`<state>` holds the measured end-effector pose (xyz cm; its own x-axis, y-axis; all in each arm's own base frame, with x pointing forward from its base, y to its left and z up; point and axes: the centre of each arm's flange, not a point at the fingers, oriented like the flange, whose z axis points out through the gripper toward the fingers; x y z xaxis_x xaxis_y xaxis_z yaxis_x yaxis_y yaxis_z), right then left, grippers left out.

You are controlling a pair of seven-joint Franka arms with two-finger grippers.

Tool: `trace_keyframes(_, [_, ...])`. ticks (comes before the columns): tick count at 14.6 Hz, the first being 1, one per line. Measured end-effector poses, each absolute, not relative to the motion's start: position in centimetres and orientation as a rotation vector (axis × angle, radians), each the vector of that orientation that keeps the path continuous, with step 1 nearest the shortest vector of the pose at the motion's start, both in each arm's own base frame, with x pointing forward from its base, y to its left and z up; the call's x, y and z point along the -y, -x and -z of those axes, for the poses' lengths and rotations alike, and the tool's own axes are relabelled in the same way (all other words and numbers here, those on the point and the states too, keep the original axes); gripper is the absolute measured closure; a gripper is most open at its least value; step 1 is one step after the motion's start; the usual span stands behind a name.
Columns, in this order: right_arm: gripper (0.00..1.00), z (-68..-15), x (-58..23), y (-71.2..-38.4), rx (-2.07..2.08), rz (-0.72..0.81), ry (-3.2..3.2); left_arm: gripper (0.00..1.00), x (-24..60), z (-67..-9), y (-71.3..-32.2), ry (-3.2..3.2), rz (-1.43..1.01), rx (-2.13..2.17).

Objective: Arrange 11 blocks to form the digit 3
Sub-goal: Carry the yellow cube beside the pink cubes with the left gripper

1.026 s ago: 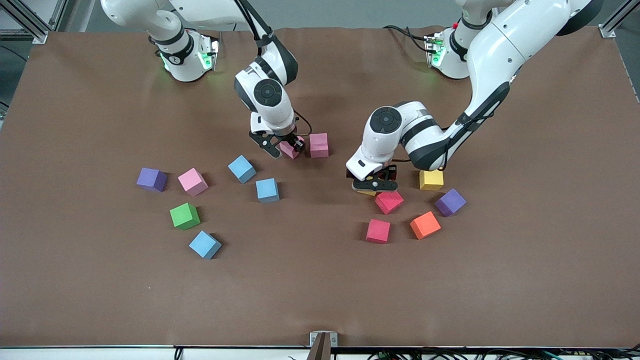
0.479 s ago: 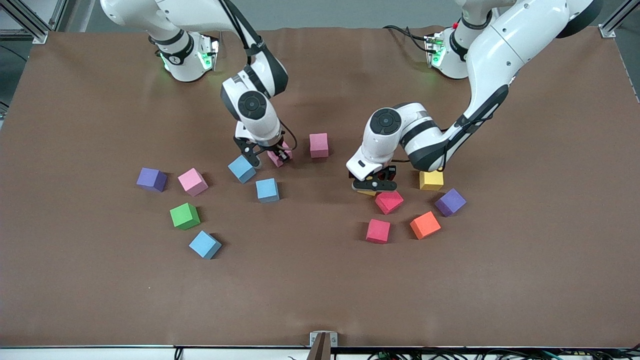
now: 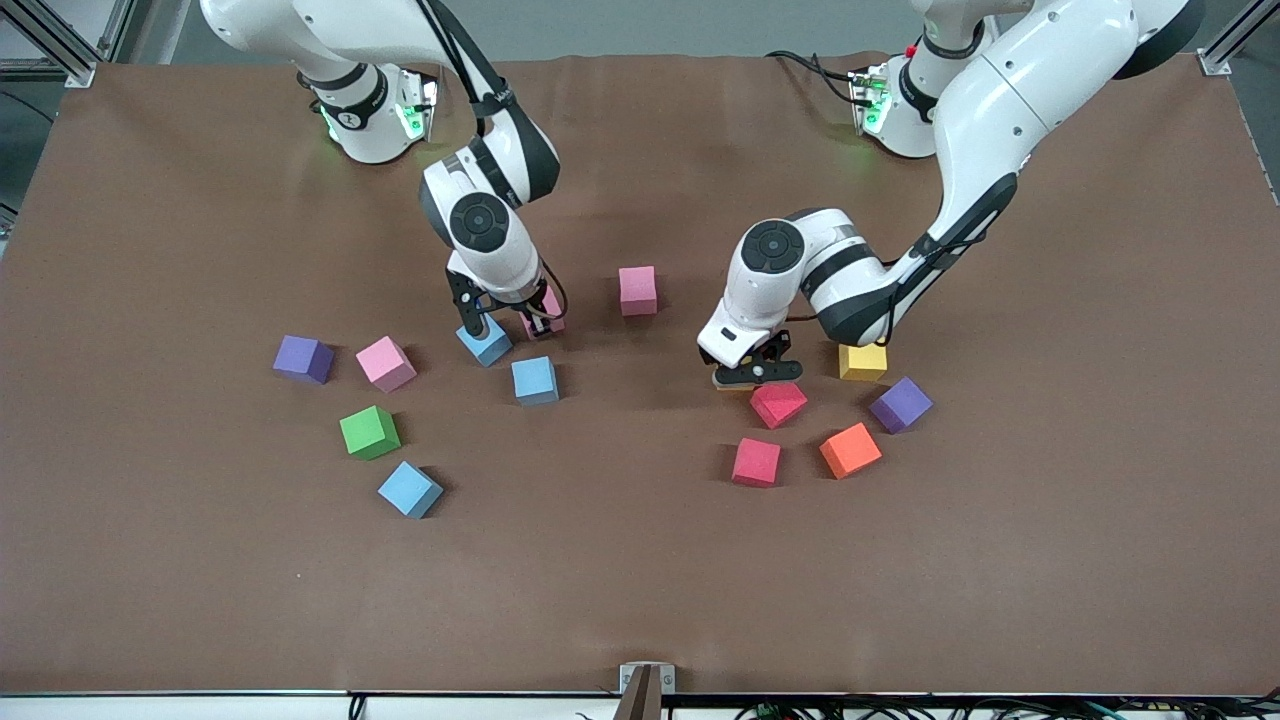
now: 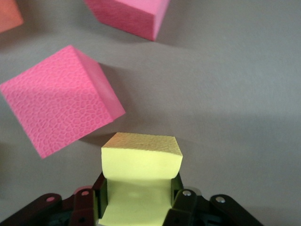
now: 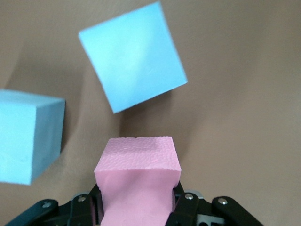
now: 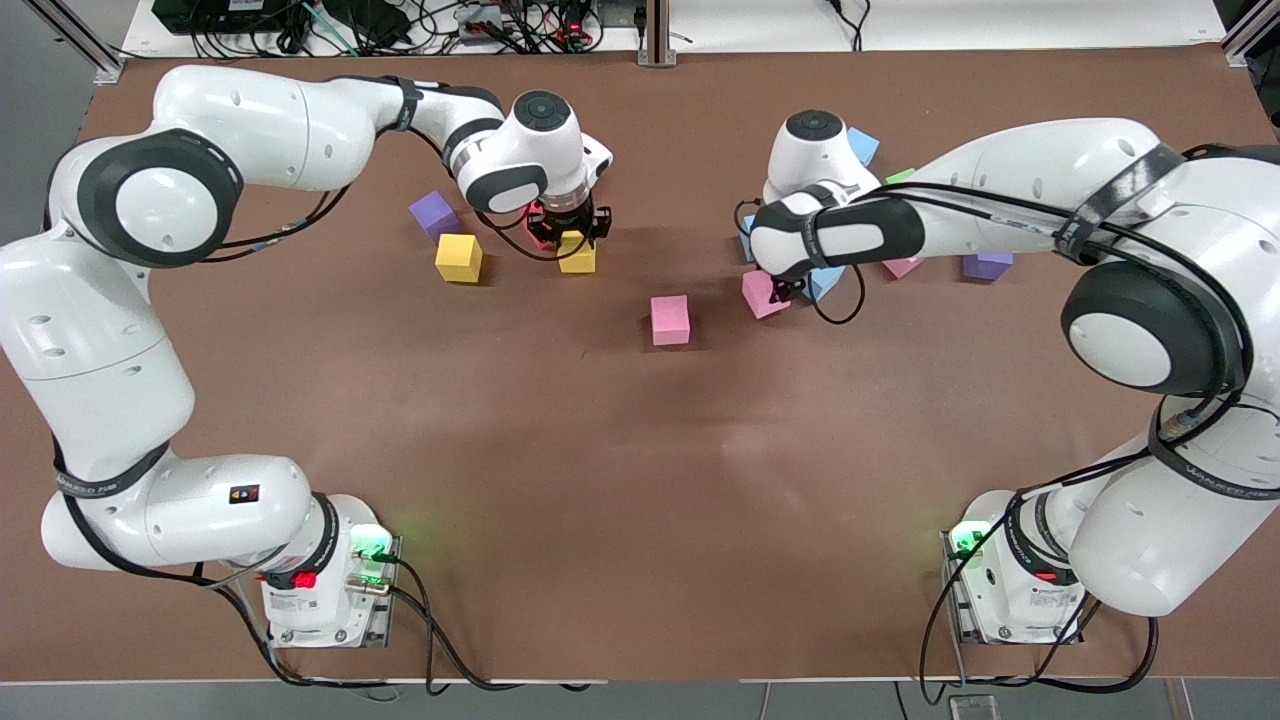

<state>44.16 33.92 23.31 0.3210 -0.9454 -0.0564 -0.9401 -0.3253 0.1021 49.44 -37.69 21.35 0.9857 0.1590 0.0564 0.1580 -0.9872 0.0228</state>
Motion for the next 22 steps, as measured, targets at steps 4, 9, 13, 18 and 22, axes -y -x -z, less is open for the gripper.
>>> trace_keyframes(4, [0.47,-26.9,-32.2,-44.6,1.98,0.17,-2.404,0.47,38.5,-22.1,-49.0,-3.039,-0.086,-0.699])
trace_keyframes(9, [0.47,-26.6,-30.6,-43.3,2.089,0.179,-2.287,0.47,41.2,-25.0,-45.4,-2.945,-0.013,-1.282])
trace_keyframes(13, [0.47,-26.2,-30.9,-43.1,2.211,0.138,-2.257,0.47,42.8,-25.9,-42.6,-2.779,-0.027,-1.686])
trace_keyframes(18, [0.47,-23.9,-34.0,-41.1,2.269,0.103,-2.236,0.47,43.0,-24.7,-40.9,-2.461,-0.054,-2.156])
trace_keyframes(22, [0.47,-21.6,-36.2,-39.7,2.277,0.087,-2.208,0.47,43.2,-24.5,-40.8,-2.361,-0.029,-2.261])
